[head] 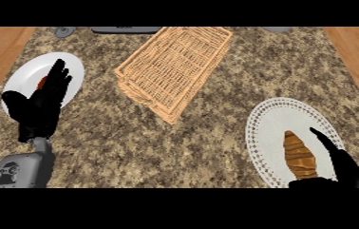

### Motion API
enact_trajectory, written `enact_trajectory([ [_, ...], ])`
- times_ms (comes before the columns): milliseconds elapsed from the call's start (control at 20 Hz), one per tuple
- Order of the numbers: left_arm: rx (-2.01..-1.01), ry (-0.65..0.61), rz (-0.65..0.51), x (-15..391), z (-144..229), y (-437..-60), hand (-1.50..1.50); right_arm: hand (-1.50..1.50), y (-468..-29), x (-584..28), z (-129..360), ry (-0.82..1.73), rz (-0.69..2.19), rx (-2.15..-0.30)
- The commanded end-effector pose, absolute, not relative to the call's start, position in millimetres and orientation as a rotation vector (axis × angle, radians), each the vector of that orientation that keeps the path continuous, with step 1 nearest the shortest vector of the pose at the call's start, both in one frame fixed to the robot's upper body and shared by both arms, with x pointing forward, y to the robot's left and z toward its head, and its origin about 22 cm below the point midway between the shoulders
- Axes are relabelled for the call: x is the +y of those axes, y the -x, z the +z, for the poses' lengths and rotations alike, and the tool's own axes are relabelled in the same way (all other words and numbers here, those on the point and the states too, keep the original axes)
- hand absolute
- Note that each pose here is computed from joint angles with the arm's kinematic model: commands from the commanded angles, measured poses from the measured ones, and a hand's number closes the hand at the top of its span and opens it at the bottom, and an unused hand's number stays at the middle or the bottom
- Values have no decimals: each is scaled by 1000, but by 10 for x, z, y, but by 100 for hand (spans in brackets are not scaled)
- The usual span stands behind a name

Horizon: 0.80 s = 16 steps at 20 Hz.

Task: Pick the croissant from the placemat and place it in the basket

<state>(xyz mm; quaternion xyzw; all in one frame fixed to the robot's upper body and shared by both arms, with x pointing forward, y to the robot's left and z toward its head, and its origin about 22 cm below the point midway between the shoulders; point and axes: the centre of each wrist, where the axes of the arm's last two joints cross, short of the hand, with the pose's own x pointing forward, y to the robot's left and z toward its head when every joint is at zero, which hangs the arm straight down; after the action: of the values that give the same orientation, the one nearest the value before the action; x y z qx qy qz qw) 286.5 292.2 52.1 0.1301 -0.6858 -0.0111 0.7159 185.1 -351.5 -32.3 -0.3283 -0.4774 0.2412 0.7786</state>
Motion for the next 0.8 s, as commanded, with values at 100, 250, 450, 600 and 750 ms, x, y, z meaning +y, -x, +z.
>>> enact_trajectory([
  [100, -1517, -280, -35, 2940, 413, -2788, 0, 150, -1840, -3432, -461, 653, 730, -985],
  [250, -1538, -292, -29, 2959, 556, -2951, 0, 150, -1871, -3312, -634, 603, 642, -1022],
  [450, -1514, -280, -40, 2992, 387, -2837, 0, 150, -1912, -3404, -493, 615, 641, -1059],
  [600, -1524, -258, -37, 2831, 478, -2866, 0, 150, -1919, -2522, -647, 555, 643, -1118],
  [750, -1545, -217, -78, 2738, 532, -2958, 0, 150, -2181, -2026, -489, 497, 756, -1202],
])
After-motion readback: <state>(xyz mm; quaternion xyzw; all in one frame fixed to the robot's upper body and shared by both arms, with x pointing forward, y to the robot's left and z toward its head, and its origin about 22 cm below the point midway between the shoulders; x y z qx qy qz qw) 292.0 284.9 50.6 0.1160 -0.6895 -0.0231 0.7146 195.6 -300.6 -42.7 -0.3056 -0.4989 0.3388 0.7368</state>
